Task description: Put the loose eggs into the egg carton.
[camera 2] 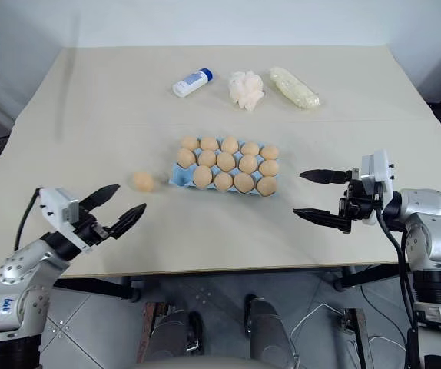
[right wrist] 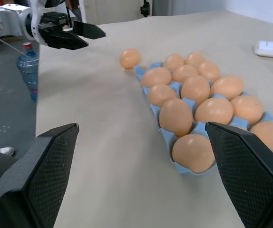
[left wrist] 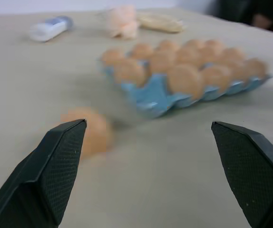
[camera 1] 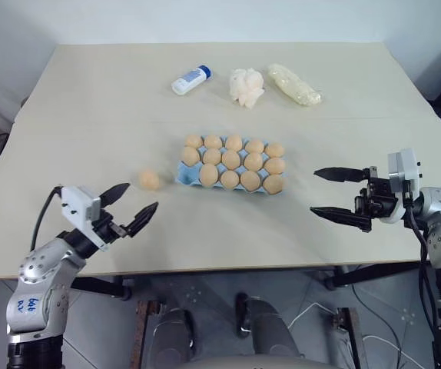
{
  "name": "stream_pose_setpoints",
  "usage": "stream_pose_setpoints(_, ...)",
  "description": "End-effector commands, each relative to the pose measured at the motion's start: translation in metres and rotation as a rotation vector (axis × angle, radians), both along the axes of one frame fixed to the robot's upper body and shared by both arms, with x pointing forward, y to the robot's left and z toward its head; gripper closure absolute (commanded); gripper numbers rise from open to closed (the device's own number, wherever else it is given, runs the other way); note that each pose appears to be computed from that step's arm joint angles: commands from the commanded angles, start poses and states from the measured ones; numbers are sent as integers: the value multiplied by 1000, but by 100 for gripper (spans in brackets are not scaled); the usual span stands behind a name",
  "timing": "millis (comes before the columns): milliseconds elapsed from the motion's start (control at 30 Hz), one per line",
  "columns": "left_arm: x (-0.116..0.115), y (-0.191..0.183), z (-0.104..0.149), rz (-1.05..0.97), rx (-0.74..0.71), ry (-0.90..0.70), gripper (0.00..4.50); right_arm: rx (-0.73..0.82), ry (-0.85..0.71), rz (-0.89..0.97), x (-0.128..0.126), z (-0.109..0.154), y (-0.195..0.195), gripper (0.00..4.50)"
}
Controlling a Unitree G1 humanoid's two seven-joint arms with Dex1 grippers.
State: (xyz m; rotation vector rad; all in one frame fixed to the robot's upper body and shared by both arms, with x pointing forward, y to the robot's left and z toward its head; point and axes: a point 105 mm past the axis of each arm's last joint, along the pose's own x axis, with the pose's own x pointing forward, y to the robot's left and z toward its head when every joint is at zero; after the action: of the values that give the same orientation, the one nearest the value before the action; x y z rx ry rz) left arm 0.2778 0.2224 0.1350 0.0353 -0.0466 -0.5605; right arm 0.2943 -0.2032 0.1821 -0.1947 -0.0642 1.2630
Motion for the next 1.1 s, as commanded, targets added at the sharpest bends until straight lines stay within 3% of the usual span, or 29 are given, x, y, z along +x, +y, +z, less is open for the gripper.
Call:
stream_pose_setpoints(33, -3, 13, 6, 45, -10, -24, 1, 2, -50, 28, -1, 8, -2, 0)
stream_pose_setpoints(333, 12, 13, 10, 70, 8, -48, 1, -19, -43, 10, 7, 6, 0, 0)
stream_pose_setpoints(533, 61, 14, 6, 96, 46, 2, 1, -20, -43, 13, 10, 7, 5, 0)
stream_pose_setpoints(833, 95, 1, -18, 19, 119, 120, 1, -24, -43, 4, 11, 10, 5, 0)
stream_pose_setpoints(933, 100, -2, -21, -2, 130, 125, 60, -24, -44, -2, 11, 10, 5, 0)
stream_pose_setpoints(1100, 101, -4, -10, -28, 127, 84, 218, -22, -45, -17, 10, 10, 3, 0)
